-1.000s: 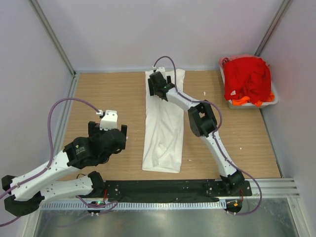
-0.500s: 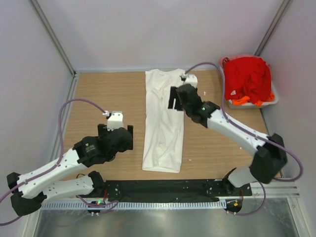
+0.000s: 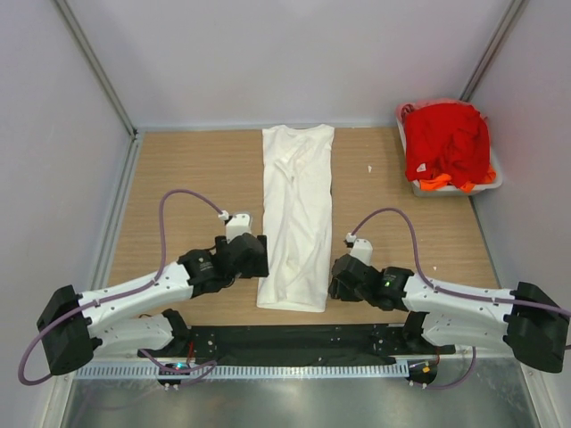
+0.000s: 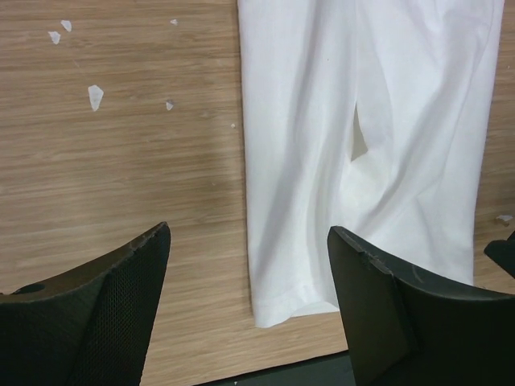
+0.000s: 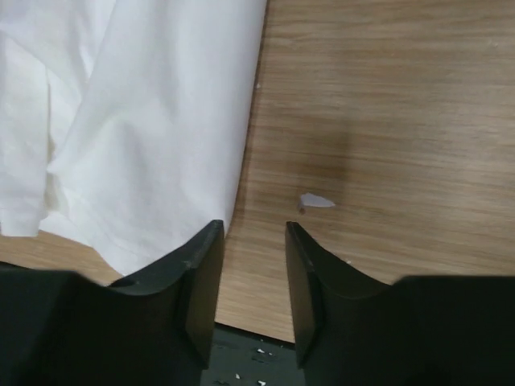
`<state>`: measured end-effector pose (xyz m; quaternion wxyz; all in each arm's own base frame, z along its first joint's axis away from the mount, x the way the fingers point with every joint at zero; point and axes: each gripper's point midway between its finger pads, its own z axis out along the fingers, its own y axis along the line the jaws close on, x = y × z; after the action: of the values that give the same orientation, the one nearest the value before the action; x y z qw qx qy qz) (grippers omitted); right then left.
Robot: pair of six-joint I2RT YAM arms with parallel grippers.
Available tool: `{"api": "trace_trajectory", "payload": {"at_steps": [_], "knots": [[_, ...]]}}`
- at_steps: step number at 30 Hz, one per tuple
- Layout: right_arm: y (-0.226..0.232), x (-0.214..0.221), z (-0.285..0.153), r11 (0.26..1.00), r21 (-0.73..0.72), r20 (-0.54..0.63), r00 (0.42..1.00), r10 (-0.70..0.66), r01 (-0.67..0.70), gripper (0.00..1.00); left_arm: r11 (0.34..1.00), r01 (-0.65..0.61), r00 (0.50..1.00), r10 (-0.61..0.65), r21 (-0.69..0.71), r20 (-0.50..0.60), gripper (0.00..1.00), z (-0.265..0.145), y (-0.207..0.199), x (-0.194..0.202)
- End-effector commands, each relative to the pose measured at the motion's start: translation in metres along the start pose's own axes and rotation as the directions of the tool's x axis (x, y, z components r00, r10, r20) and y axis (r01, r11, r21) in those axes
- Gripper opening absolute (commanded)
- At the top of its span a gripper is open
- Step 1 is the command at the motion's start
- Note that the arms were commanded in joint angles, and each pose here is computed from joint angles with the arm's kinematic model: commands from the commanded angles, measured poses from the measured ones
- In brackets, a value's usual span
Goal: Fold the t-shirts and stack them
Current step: Fold the tshirt
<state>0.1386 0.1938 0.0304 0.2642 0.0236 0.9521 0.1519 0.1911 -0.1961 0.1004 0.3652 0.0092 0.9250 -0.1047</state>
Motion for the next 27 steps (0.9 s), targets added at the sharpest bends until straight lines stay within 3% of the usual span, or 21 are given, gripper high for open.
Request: {"api": "trace_trajectory", "payload": {"at_steps": [1,5,12,15,19,27], "knots": [[0.017,0.002,-0.003,0.988,-0.090,0.020,0.991,0.129,-0.126,0.46,0.993,0.081,0.996,-0.084,0.086,0.031,0.80,0.007,-0.019,-0.008],[0.025,0.013,-0.003,0.985,-0.118,-0.008,0.992,0.125,-0.125,0.53,0.991,0.098,0.995,-0.100,0.095,0.019,0.80,0.012,-0.020,-0.001],[0.037,0.028,0.001,0.987,-0.133,-0.046,0.996,0.081,-0.086,0.51,0.986,0.124,0.992,-0.124,0.108,-0.012,0.79,0.022,-0.019,0.011],[0.032,0.032,0.004,0.990,-0.116,-0.046,0.996,0.080,-0.085,0.44,0.985,0.132,0.991,-0.129,0.110,-0.027,0.79,0.025,-0.018,0.018],[0.015,0.036,0.005,0.993,-0.073,-0.040,0.995,0.091,-0.094,0.02,0.983,0.150,0.988,-0.144,0.111,-0.059,0.76,0.030,-0.014,0.034],[0.006,0.037,0.008,0.995,-0.037,-0.029,0.996,0.090,-0.091,0.01,0.958,0.236,0.965,-0.210,0.163,-0.159,0.65,0.035,-0.020,0.065]]}}
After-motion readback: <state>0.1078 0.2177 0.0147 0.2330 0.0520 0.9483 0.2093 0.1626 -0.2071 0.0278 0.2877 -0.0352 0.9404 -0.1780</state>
